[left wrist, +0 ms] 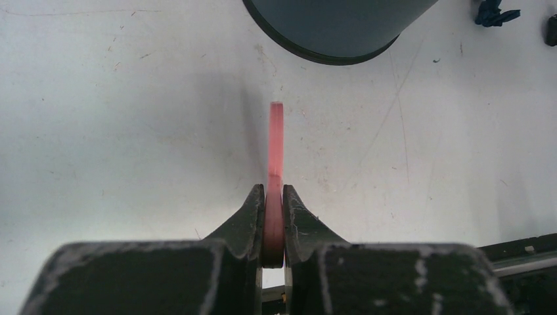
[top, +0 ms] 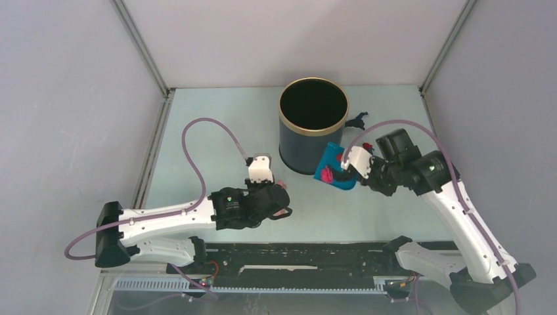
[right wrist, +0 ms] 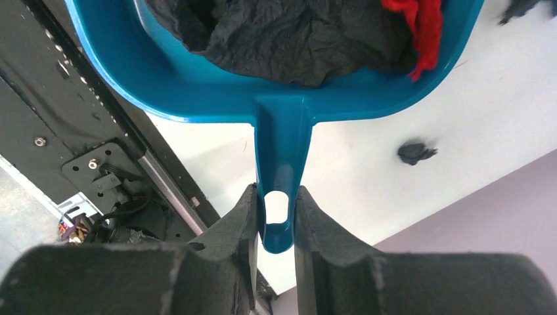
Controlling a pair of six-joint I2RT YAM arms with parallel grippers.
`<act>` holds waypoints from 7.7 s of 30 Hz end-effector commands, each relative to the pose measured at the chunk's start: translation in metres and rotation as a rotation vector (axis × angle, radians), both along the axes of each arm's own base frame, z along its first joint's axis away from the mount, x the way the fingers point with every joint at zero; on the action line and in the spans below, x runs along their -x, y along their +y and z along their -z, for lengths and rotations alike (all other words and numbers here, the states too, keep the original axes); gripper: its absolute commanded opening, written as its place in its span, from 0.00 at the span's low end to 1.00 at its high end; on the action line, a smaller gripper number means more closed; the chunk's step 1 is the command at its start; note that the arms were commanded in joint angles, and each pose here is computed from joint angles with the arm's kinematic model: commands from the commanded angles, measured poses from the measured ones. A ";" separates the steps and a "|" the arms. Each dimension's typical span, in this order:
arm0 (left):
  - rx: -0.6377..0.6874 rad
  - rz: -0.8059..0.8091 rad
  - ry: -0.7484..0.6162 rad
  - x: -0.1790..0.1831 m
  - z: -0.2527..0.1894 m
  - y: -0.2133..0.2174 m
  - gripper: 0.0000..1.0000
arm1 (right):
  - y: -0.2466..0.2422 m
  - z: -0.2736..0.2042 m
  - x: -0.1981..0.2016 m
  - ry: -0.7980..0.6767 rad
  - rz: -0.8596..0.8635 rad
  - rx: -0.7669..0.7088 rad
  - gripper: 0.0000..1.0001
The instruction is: Sweep away the paper scraps from the table
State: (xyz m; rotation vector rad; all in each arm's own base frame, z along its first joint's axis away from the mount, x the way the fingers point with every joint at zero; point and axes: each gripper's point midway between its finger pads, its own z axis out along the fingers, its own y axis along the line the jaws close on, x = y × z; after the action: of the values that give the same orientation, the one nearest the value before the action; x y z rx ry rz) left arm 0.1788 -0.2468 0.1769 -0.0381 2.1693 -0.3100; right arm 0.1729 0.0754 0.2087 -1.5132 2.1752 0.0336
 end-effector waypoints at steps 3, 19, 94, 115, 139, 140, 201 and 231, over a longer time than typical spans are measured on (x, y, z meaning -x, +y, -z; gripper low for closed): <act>0.040 -0.022 -0.021 -0.001 0.001 0.003 0.00 | 0.015 -0.064 -0.014 -0.048 -0.009 -0.071 0.00; 0.088 0.013 0.021 0.010 0.016 0.005 0.00 | 0.014 -0.144 -0.159 -0.366 0.263 0.147 0.00; -0.381 0.395 -0.802 -0.162 -0.093 -0.320 0.00 | -0.205 0.068 -0.018 0.074 0.901 -0.277 0.00; -0.065 0.399 -0.893 -0.297 -0.076 -0.334 0.00 | -0.184 0.094 -0.012 0.196 0.863 -0.378 0.00; -0.196 0.532 -0.685 -0.252 -0.053 -0.313 0.00 | -0.164 0.095 -0.025 0.229 0.832 -0.359 0.00; -0.190 0.549 -0.681 -0.242 -0.055 -0.315 0.00 | -0.164 0.094 -0.024 0.226 0.831 -0.356 0.00; -0.218 0.580 -0.652 -0.255 -0.031 -0.332 0.00 | -0.167 0.102 -0.012 0.294 0.870 -0.424 0.00; -0.270 0.887 -0.337 0.001 0.001 -0.245 0.00 | -0.253 0.084 -0.003 0.220 0.360 0.379 0.00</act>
State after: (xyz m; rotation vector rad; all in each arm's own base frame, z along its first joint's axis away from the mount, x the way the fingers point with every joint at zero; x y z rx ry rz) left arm 0.1821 -0.5156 0.1455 1.1597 1.7259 -0.4985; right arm 0.1739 -0.1498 0.1123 -1.0016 2.7494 -0.1467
